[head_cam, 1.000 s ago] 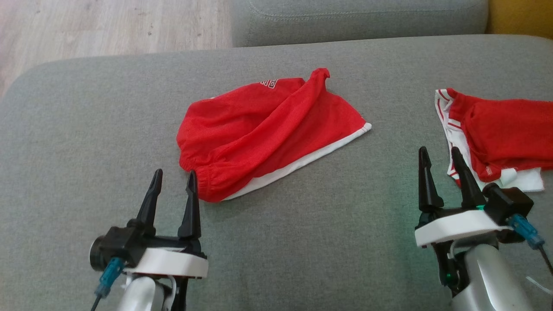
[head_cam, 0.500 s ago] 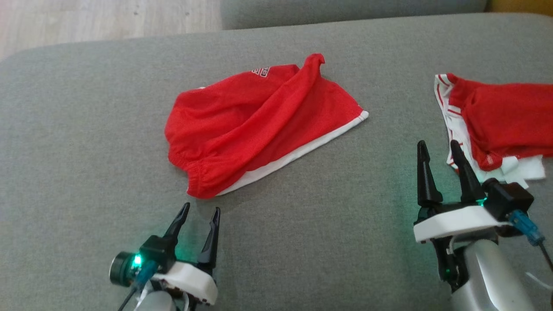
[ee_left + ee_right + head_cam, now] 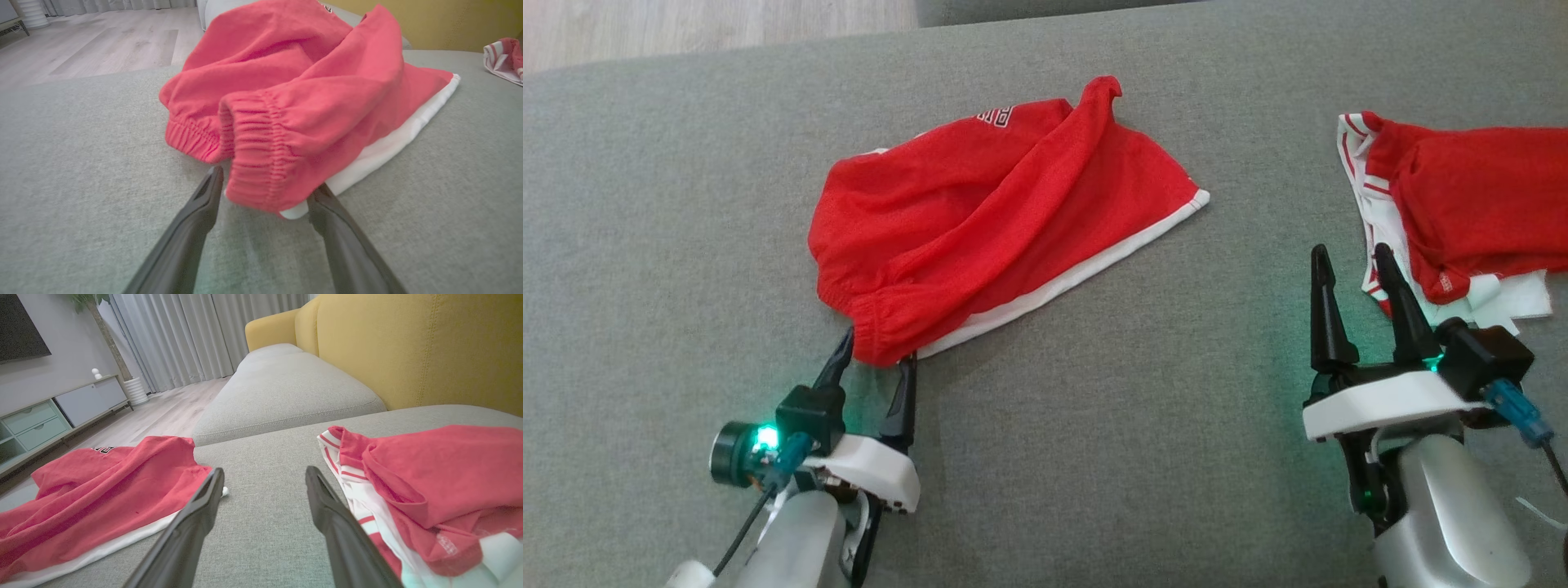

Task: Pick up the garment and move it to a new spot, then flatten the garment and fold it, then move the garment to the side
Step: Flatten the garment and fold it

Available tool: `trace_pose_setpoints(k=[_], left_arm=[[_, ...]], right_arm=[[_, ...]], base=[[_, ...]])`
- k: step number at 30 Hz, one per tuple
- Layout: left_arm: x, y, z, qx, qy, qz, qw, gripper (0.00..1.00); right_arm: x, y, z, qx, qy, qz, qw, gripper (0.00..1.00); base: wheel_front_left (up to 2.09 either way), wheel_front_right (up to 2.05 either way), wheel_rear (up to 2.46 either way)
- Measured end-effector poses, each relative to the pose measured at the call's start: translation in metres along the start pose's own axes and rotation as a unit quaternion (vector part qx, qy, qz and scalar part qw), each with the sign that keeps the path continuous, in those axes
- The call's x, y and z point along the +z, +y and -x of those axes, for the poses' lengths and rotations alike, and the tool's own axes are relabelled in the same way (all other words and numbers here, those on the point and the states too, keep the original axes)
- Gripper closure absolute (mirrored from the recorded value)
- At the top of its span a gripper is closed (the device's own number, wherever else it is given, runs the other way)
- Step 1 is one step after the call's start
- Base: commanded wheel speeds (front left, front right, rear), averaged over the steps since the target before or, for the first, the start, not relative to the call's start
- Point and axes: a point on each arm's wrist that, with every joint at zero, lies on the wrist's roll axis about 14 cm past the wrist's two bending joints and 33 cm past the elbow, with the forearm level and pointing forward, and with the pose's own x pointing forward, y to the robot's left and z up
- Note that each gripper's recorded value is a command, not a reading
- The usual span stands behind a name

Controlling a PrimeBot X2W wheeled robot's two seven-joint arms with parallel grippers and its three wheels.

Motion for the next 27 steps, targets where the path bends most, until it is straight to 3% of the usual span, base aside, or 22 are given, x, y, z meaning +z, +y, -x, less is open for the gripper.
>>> trace_pose_setpoints(k=[12,14,15,27], left_arm=[[-0.009,0.002,0.001,0.002,0.018,-0.002,1.0,0.0],[-0.016,-0.002,0.003,-0.006,0.029,-0.003,1.0,0.96],[-0.017,-0.005,0.004,-0.013,0.03,-0.003,0.999,1.0],[0.01,0.01,0.013,0.015,-0.017,0.006,1.0,1.0]], right_arm=[[-0.004,0.003,0.0,0.006,0.007,0.009,1.0,0.0],[-0.008,0.003,0.001,0.006,0.014,0.011,1.0,0.0],[-0.011,0.003,0.001,0.007,0.02,0.014,1.0,0.0],[-0.024,0.039,-0.039,0.065,0.061,0.06,0.994,0.0]], base=[[0.0,0.0,0.0],[0.0,0.0,0.0],[0.0,0.0,0.0],[0.0,0.0,0.0]])
